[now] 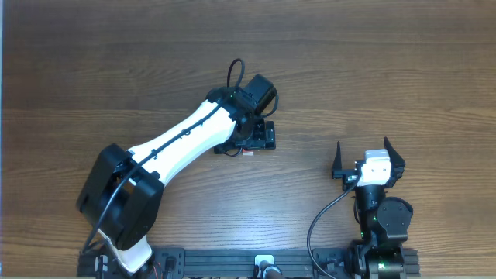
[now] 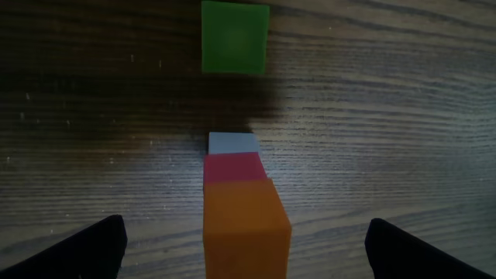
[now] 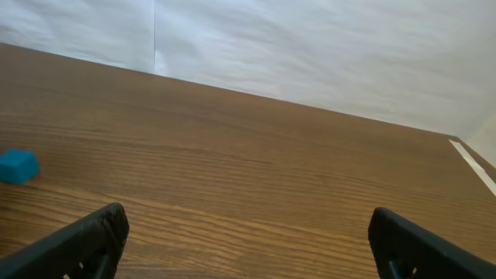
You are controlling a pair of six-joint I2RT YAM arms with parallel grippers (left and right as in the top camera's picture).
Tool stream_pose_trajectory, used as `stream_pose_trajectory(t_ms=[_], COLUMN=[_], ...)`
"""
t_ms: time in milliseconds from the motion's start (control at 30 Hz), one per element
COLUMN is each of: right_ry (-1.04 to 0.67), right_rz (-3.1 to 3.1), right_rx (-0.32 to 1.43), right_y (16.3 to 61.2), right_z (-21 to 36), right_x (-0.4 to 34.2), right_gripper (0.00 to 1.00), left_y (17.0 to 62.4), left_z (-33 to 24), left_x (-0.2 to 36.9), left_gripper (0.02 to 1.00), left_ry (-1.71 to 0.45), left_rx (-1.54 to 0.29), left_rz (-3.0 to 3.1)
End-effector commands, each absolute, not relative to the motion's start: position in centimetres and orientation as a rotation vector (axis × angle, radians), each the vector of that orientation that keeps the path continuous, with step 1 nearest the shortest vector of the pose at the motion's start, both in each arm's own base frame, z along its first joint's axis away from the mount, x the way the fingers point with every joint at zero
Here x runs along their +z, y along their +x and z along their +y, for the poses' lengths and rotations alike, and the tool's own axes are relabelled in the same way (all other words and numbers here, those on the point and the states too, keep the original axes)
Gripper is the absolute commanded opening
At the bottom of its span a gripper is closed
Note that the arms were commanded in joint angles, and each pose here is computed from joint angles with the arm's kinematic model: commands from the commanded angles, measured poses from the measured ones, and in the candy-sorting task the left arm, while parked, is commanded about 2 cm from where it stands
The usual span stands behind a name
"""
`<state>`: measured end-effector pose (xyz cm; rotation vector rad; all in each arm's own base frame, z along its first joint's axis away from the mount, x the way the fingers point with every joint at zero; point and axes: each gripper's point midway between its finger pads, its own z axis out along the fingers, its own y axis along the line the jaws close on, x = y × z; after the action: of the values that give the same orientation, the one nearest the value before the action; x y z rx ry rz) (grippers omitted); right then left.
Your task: Stack Cubes
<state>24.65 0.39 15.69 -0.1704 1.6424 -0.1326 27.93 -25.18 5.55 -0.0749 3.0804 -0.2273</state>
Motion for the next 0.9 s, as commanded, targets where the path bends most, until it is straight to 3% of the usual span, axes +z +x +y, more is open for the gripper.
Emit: stream_pose_trajectory(t_ms=[33, 167, 467, 700, 900], right_ry=[-0.17, -0.17, -0.17, -0.17, -0.17], right_rz=[1.642, 1.642, 1.642, 1.642, 1.642], right_rx=[-0.129, -0.129, -0.129, -0.129, -0.129], right_y=[24.6, 24.6, 24.6, 24.6, 24.6], right_z=[0.4, 0.4, 0.4, 0.4, 0.4], right_x=[15.6, 15.6, 15.6, 15.6, 15.6], right_gripper=[0.993, 0.991, 0.991, 0.993, 0.991], left_y=[29.0, 30.3, 32.9, 31.5, 30.1], left_z=[-25.3, -25.9, -23.4, -18.7, -14.9], left_x=[5.5, 7.6, 19.5, 28.4, 33.0], left_gripper=[0.998, 0.998, 0.996, 0.998, 0.969], left_ry=[-0.131, -0.149, -0.219, -0.309, -0.32], left_rx=[-0.22, -0.257, -0.314, -0.352, -0.423], left_rz=[3.047, 2.941, 2.529, 2.259, 2.097])
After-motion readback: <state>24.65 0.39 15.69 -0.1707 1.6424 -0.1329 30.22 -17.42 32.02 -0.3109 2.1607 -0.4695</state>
